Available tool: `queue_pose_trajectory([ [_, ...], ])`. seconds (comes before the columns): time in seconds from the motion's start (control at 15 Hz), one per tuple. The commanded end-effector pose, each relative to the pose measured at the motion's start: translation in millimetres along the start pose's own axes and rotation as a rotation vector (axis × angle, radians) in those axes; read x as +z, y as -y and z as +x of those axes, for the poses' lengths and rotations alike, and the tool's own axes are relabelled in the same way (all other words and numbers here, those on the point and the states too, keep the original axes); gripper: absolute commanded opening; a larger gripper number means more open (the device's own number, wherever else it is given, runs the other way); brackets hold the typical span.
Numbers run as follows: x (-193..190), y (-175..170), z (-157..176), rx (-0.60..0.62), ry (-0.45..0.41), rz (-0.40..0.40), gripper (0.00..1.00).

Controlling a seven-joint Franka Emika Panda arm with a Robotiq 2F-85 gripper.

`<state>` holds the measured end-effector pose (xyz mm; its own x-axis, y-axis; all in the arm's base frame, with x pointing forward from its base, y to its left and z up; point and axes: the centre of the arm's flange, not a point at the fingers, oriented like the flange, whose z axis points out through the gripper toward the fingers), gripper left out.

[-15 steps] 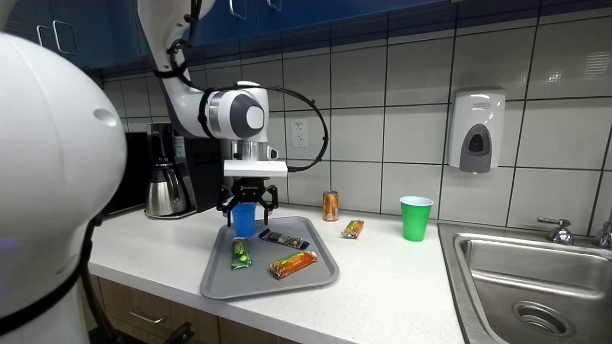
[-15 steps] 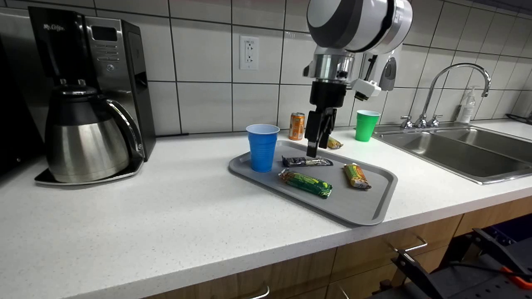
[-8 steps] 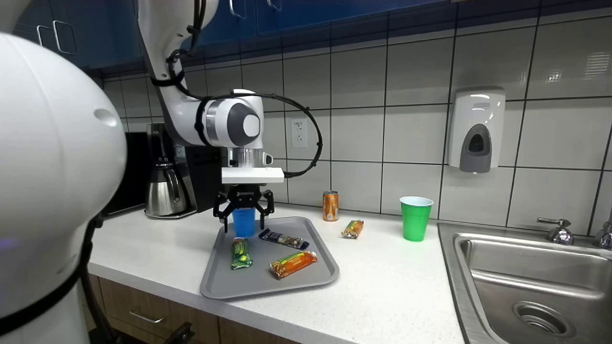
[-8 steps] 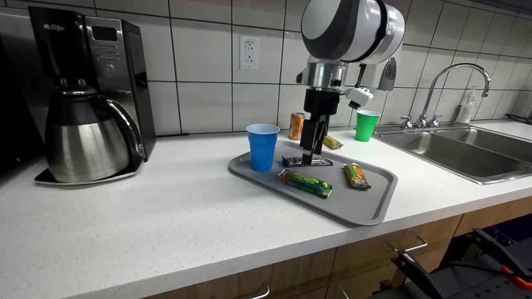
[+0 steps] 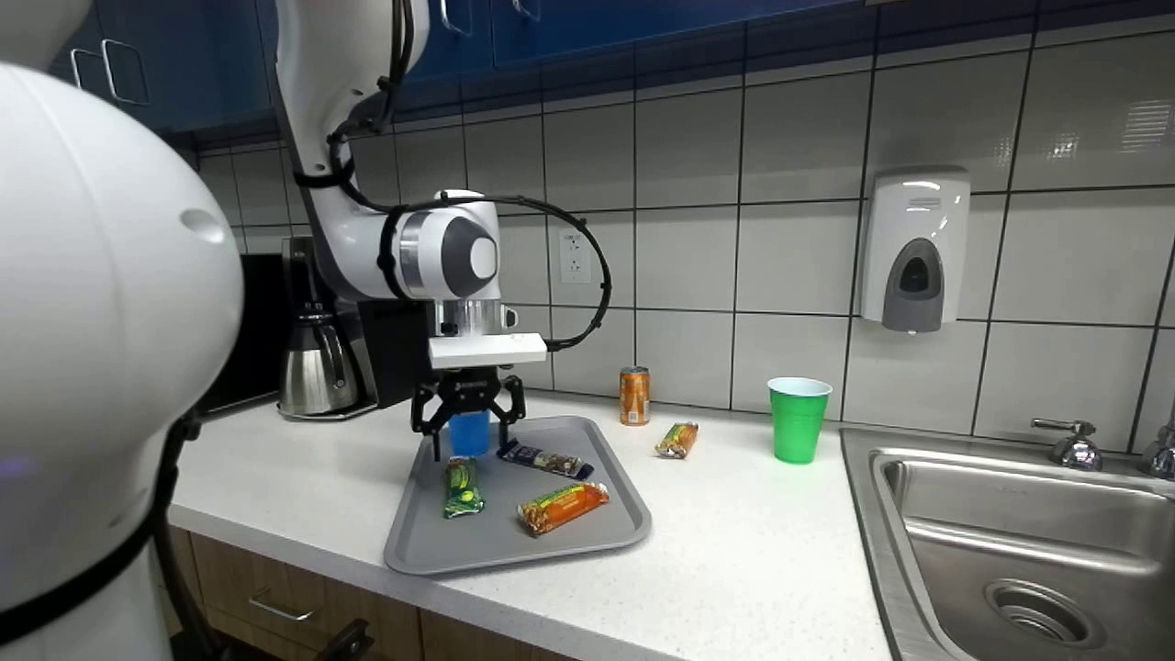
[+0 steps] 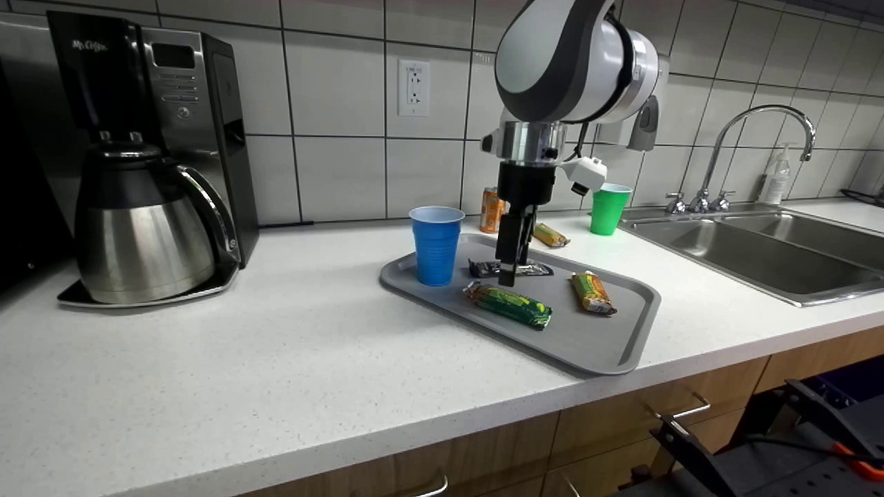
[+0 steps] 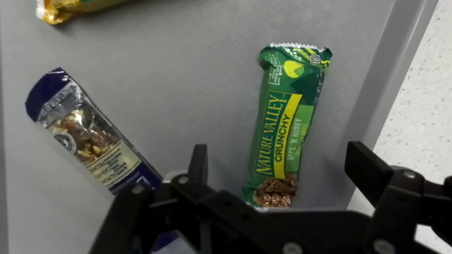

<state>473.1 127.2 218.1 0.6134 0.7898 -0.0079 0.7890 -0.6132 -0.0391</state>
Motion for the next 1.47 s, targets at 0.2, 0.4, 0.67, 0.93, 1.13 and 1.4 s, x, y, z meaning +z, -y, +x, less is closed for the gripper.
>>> queue_pose_trajectory([
  [0.2,16,-4,19,-0.061,0.003,-0.026,1.00],
  [0.4,18,-4,26,-0.031,0.017,-0.011,1.00],
  [0.67,20,-2,34,-0.002,0.023,0.002,1.00],
  [0.93,24,2,38,0.020,0.033,0.004,1.00],
  [1.13,26,5,37,0.036,0.043,0.001,1.00],
  [1.4,31,8,35,0.050,0.057,0.002,1.00],
])
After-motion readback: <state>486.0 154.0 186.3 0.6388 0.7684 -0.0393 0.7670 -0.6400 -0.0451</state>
